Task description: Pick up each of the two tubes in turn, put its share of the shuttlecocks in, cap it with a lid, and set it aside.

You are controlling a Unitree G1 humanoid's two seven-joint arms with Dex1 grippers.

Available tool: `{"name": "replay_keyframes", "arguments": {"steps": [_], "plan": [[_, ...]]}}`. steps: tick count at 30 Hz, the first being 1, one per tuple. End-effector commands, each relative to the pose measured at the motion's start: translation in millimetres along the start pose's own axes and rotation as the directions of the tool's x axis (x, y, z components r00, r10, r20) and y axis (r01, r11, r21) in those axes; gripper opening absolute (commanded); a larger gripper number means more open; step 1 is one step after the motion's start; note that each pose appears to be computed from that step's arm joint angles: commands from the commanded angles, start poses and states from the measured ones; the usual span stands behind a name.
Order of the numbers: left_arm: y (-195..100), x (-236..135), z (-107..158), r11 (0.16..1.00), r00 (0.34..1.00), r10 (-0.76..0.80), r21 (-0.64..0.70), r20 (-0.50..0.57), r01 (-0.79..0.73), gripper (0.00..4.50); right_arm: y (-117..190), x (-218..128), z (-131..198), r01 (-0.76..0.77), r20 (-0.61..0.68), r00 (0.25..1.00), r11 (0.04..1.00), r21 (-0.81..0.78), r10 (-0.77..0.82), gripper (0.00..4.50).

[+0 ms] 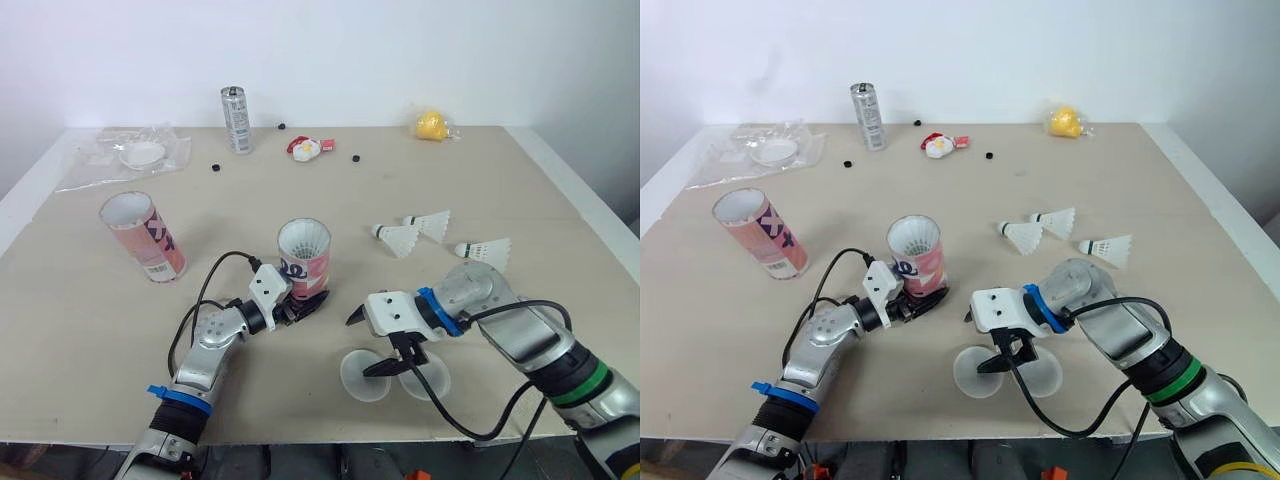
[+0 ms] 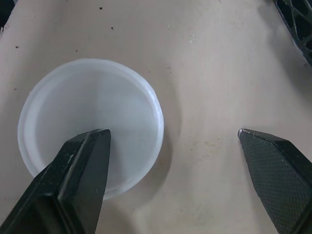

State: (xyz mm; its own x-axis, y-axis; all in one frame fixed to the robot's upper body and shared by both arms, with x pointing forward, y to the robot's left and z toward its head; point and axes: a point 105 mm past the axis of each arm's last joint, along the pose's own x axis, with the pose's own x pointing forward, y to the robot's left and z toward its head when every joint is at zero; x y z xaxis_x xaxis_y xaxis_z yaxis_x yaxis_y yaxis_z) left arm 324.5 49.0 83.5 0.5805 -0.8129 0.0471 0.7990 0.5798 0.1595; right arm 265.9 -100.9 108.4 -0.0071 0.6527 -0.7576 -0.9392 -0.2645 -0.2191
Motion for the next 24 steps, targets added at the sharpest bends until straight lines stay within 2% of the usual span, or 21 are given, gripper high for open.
{"name": "replay_keyframes", "arguments": {"steps": [1,6,9,10,13,17,19,21,24], "plan": [[-15.2,-2.9,-26.3,0.997,0.995,-0.042,-0.075,-0.085,0.036,2.93,-2.1,-2.3,0.5,0.004,-0.013,1.000,1.000,-0.023,-0.005,3.98],[-10.9,-2.4,-24.1,0.997,0.996,-0.032,-0.078,-0.079,0.025,2.93,2.5,-2.5,2.7,-0.022,-0.007,1.000,1.000,-0.022,0.022,1.79],[-10.2,-2.2,-24.2,0.997,0.996,-0.032,-0.077,-0.081,0.025,2.93,6.0,-3.1,3.5,-0.042,-0.008,0.999,0.999,-0.023,0.042,0.27],[-10.0,-2.2,-24.1,0.997,0.996,-0.031,-0.078,-0.081,0.025,2.93,5.8,-3.2,4.6,-0.042,-0.003,0.999,0.999,-0.025,0.042,0.04],[-9.7,-2.3,-24.3,0.997,0.996,-0.031,-0.079,-0.081,0.024,2.93,2.8,-5.3,11.6,-0.035,0.031,0.999,0.999,-0.033,0.036,0.04],[-9.8,-2.1,-24.7,0.997,0.996,-0.033,-0.078,-0.084,0.026,2.93,-11.1,-20.7,43.9,0.005,0.184,0.983,0.999,-0.045,0.003,0.04],[-10.1,-2.0,-24.7,0.997,0.996,-0.037,-0.077,-0.086,0.030,2.93,-32.6,-50.0,87.2,0.081,0.365,0.929,0.996,-0.042,-0.060,0.04],[-9.8,-1.8,-24.7,0.997,0.995,-0.039,-0.076,-0.087,0.032,2.93,-51.4,-79.3,121.2,0.167,0.488,0.864,0.985,-0.048,-0.123,0.04],[-10.3,-1.4,-25.5,0.996,0.995,-0.044,-0.076,-0.091,0.038,2.93,-81.0,-109.4,147.9,0.284,0.558,0.791,0.958,0.028,-0.251,0.04]]}}
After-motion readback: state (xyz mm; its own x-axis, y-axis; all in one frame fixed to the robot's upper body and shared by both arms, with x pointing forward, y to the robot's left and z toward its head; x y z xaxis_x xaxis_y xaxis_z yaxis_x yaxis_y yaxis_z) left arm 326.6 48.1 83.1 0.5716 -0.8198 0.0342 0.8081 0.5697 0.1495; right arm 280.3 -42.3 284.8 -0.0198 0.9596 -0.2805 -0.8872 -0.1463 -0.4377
